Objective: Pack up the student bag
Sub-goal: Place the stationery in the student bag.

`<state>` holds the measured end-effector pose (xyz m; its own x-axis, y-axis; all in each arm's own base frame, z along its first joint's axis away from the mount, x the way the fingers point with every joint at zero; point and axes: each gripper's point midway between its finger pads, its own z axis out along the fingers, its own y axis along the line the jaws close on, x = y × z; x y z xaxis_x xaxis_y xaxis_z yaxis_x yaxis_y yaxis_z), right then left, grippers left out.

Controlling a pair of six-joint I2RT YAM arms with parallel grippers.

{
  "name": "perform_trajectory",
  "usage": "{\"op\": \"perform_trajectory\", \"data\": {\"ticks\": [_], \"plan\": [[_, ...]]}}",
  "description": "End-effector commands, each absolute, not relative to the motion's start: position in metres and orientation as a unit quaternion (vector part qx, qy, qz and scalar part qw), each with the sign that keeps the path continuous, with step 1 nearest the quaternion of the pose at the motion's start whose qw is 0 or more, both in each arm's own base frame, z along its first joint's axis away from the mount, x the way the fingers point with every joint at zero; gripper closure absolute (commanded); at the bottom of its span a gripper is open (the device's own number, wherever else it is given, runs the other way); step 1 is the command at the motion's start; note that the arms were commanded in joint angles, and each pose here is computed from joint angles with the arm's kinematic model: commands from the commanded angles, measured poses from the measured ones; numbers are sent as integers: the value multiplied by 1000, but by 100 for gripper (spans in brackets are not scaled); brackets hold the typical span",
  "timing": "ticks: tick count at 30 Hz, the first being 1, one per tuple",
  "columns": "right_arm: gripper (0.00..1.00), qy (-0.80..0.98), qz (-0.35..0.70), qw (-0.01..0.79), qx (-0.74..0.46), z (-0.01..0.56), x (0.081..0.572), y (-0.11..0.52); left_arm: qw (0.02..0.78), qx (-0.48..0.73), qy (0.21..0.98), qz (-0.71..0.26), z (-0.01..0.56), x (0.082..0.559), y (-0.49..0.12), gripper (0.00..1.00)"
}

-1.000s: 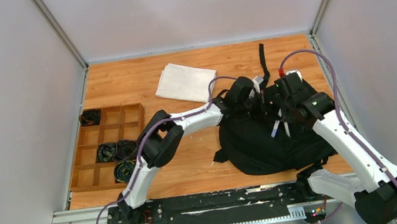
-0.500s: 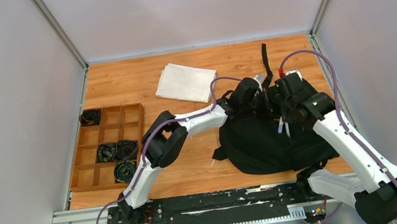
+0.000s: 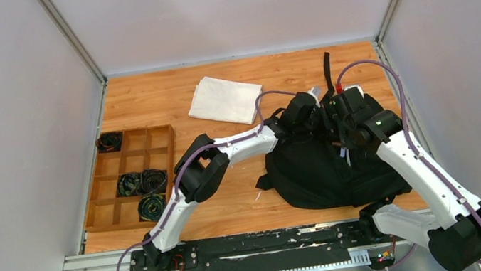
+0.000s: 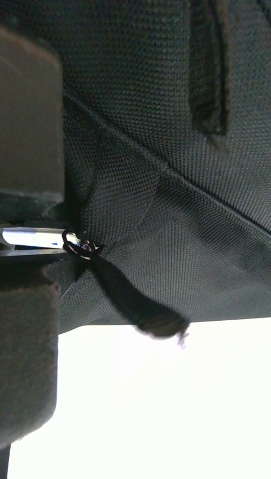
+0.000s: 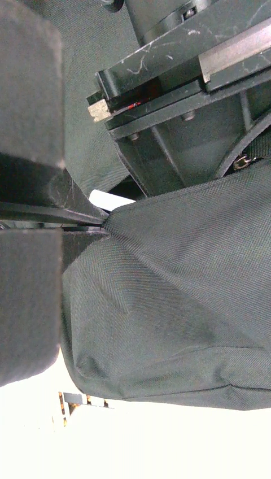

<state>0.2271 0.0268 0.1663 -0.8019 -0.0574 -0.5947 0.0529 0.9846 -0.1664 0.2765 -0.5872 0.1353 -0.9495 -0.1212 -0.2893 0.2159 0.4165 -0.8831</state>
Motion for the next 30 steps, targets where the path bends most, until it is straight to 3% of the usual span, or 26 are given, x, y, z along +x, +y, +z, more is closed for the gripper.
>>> {"op": "perform_trajectory", "data": {"ticks": [1,5,16,24,30], "plan": [[100,949,-83,304,1,166,222,26,185,46,803,-564,158,283,-596,84],[100,948,-88,304,2,167,223,25,185,55,805,-561,160,278,-589,72],[100,949,-93,303,3,164,224,23,163,94,807,-560,159,247,-579,69],[100,948,-95,303,6,164,223,21,160,177,802,-548,170,202,-530,67],[100,951,-85,298,7,156,223,25,195,258,825,-463,178,202,-483,67]]}}
